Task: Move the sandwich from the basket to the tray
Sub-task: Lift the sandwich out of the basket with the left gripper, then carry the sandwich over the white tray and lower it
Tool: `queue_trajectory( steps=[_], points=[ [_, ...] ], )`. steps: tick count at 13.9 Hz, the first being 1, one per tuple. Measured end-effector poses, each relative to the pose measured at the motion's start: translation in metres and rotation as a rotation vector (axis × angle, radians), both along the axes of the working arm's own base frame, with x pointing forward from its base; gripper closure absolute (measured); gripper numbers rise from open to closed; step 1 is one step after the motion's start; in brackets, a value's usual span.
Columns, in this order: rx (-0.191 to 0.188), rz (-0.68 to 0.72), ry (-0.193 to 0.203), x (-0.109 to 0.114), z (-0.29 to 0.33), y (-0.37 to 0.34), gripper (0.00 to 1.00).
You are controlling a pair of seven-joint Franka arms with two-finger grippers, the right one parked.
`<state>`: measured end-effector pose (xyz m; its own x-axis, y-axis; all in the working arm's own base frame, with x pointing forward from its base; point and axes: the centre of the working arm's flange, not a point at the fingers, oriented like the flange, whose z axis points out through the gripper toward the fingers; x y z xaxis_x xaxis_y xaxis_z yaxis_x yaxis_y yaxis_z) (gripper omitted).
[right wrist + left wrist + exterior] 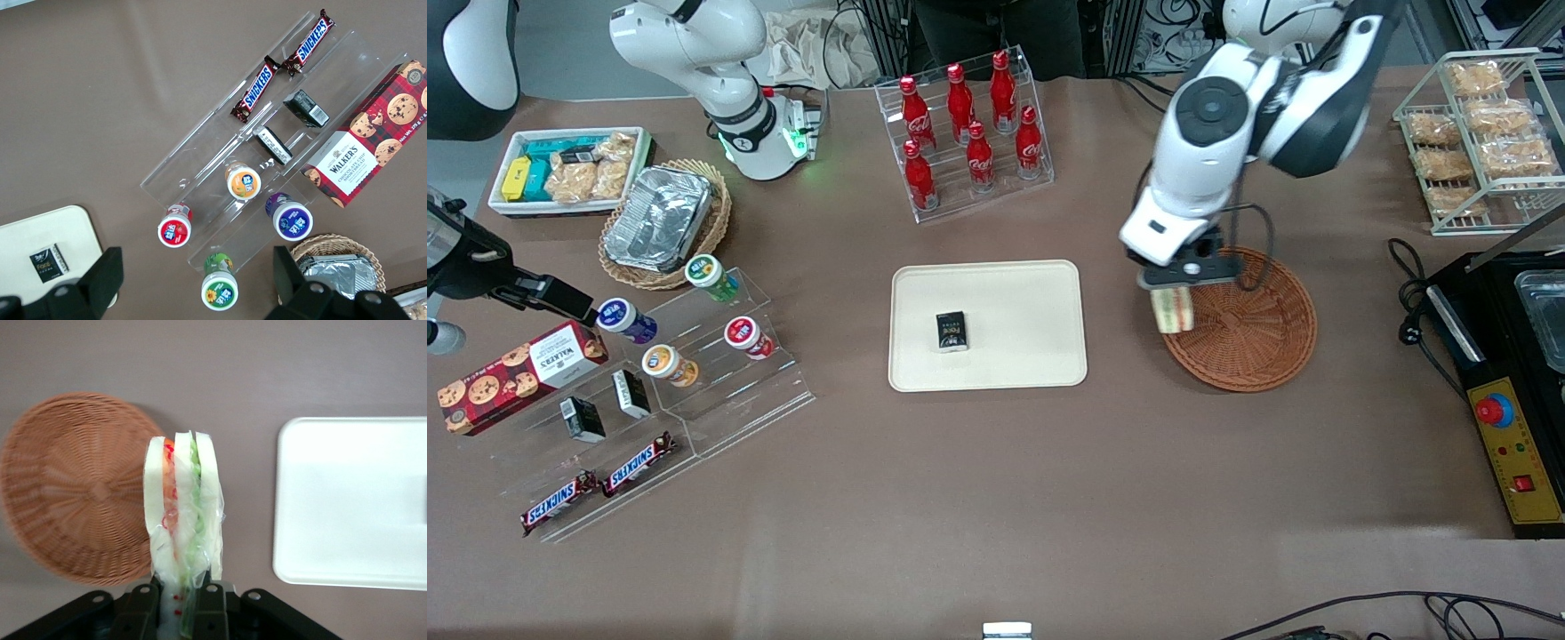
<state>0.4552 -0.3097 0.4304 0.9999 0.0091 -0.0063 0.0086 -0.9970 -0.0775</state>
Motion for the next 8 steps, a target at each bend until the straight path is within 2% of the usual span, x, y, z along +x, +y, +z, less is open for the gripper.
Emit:
queue_trajectory(
  steps=[5, 8],
  points=[
    [-0.125, -0.074, -0.035, -0.014, -0.068, -0.047, 0.81],
    [-0.195, -0.091, -0.058, -0.03, -0.114, -0.058, 0.81]
  ],
)
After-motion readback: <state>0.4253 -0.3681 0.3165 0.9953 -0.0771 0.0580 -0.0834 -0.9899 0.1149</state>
